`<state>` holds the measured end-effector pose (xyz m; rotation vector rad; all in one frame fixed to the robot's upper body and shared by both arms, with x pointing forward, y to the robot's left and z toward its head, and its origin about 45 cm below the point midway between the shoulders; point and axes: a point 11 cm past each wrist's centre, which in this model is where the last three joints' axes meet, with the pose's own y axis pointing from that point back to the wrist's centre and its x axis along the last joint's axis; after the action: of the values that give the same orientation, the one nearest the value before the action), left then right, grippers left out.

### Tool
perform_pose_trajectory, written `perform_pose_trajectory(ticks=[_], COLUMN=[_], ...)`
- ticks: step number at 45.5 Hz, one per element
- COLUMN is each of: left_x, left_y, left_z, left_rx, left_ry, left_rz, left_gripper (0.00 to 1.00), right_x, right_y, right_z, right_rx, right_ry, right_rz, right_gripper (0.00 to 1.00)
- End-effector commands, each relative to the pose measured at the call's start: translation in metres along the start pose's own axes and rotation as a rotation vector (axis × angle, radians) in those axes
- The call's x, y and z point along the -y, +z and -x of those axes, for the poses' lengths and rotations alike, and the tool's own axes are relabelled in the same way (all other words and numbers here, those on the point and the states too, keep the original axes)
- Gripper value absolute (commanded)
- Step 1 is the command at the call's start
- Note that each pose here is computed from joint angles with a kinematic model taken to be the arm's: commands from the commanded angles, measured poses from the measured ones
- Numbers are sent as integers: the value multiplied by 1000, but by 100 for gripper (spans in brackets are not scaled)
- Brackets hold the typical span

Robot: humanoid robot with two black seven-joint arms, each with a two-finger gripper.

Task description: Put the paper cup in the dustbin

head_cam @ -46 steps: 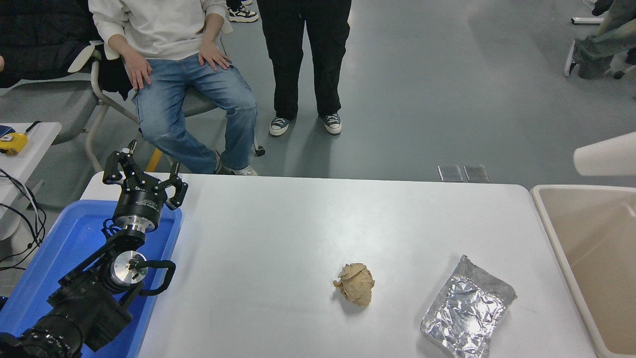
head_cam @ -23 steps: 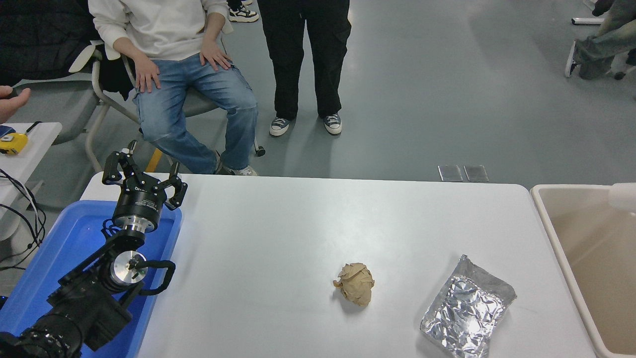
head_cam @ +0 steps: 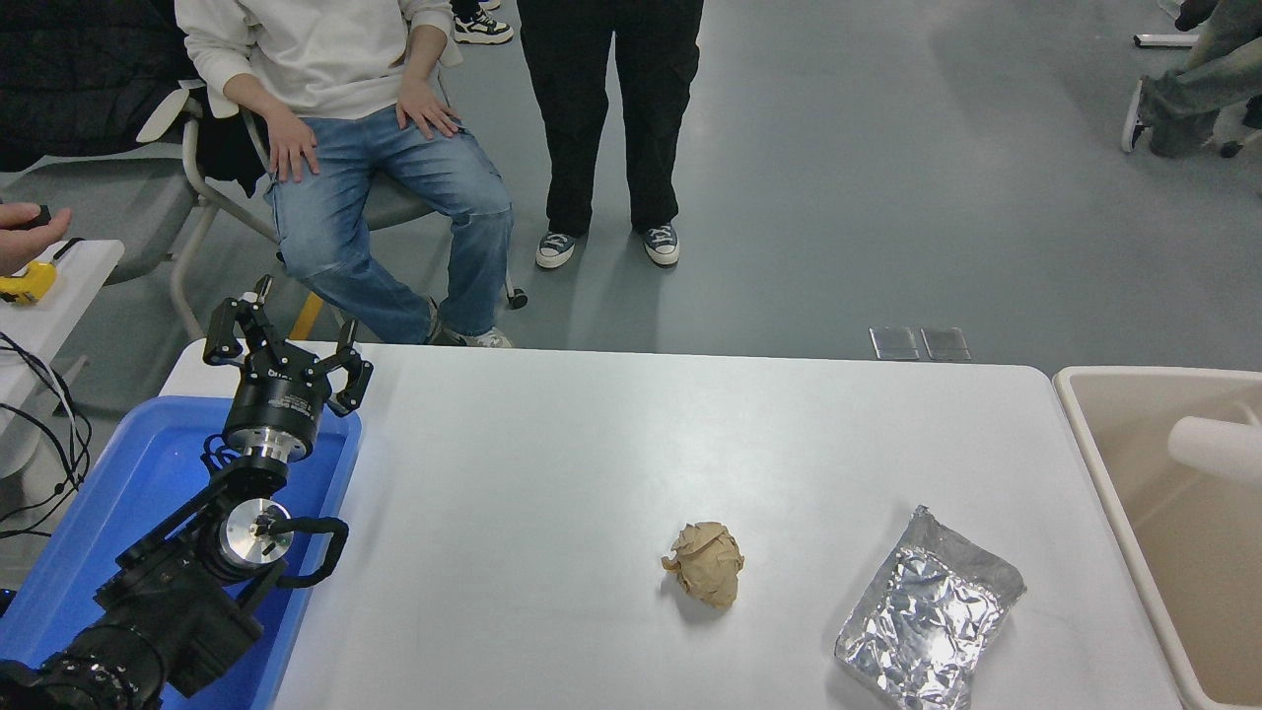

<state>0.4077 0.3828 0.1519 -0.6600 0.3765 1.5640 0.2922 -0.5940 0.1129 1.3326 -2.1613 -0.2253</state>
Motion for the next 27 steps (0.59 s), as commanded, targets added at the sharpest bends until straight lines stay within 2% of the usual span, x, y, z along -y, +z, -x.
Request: perform_pose_trajectory(ticks=[1,27], left_x=[0,0], left_y=[0,0], left_z=[0,0], left_rx=[0,0], left_ry=[0,0], left_rz=[0,0], left_gripper=[100,100], right_x=[1,2], right_y=[25,30], right_z=[23,25], right_rx=[11,40], right_ry=[54,125], right_rz=[30,67], right_gripper=[0,0])
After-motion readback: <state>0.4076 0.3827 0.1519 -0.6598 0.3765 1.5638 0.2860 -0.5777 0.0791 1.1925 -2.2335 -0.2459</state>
